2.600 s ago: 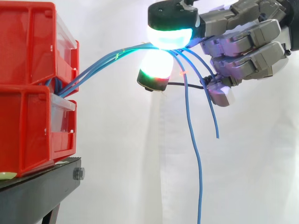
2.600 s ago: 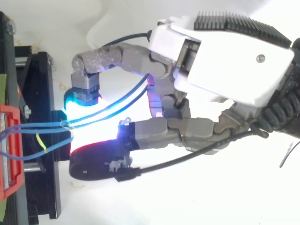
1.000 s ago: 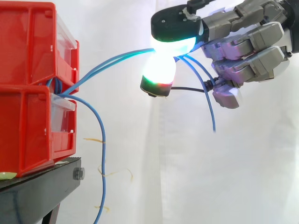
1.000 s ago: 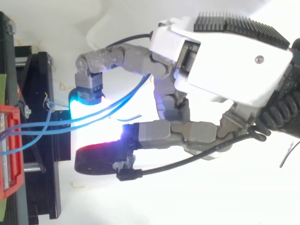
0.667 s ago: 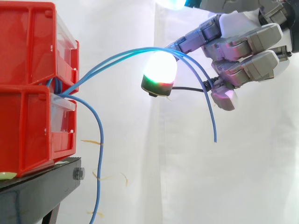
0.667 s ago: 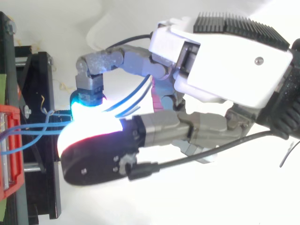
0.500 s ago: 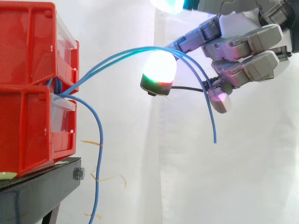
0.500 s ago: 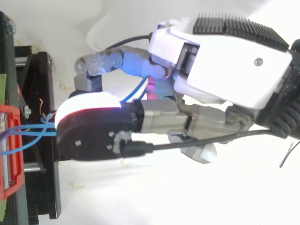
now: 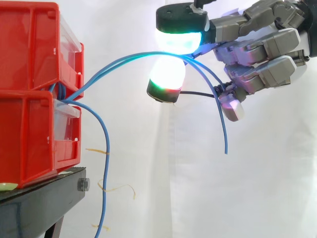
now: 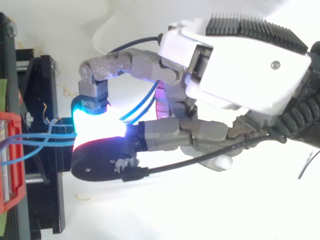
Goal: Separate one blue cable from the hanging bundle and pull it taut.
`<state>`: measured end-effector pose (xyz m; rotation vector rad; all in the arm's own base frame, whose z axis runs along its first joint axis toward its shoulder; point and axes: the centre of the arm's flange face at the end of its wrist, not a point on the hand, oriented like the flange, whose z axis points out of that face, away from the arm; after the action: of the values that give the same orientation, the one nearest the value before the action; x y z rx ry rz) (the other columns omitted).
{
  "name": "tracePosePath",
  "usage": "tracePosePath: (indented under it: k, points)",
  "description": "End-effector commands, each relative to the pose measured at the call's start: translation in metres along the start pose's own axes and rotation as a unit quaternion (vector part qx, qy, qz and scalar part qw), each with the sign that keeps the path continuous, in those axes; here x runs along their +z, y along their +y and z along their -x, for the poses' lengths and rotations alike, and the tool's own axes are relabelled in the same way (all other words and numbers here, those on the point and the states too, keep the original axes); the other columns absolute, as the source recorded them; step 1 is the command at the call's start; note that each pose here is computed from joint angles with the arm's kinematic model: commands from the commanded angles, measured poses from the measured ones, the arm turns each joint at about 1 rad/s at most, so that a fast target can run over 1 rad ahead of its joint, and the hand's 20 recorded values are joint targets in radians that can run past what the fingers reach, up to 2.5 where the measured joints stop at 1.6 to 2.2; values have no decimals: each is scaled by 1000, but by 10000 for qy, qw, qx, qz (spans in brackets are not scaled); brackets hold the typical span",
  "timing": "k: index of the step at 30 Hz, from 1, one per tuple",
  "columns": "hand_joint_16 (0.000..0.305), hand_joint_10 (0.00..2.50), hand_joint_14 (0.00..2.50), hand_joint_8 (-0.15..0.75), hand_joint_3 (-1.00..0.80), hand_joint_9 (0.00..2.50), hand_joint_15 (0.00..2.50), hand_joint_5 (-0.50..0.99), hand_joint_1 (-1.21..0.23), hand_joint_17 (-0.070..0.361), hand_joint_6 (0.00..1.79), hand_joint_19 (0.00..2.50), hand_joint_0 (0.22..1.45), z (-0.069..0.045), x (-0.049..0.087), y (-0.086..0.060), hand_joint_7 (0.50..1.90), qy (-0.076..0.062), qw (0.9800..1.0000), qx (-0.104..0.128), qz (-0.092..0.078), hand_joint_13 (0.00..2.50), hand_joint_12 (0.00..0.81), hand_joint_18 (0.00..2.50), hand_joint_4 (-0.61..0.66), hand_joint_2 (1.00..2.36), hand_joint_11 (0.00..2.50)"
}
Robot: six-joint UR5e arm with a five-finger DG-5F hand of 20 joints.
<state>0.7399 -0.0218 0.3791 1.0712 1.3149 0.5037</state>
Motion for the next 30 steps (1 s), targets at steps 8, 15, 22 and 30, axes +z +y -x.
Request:
tracePosePath:
  k: [8, 15, 22, 30]
  points:
    - [55, 36, 26, 170, -192, 2339, 1018, 136, -801, 123, 505, 692, 668, 0, 0, 0, 1237, 11, 10000, -1, 4, 1902, 393, 1230, 102, 1011, 991]
    - [59, 36, 24, 187, -183, 2316, 997, 130, -865, 134, 505, 667, 648, 0, 0, 0, 1233, 8, 10000, -35, 9, 1895, 408, 1254, 142, 1006, 969]
    - [67, 34, 25, 214, -154, 2200, 1021, 102, -951, 152, 505, 683, 620, -1, 0, 0, 1249, 14, 10000, -36, 13, 1794, 437, 1205, 181, 1007, 980]
    - [81, 32, 21, 236, -500, 2184, 983, 100, -469, 182, 505, 641, 325, -1, 0, 0, 1207, 17, 10000, -40, 8, 1770, 475, 1270, 266, 1000, 901]
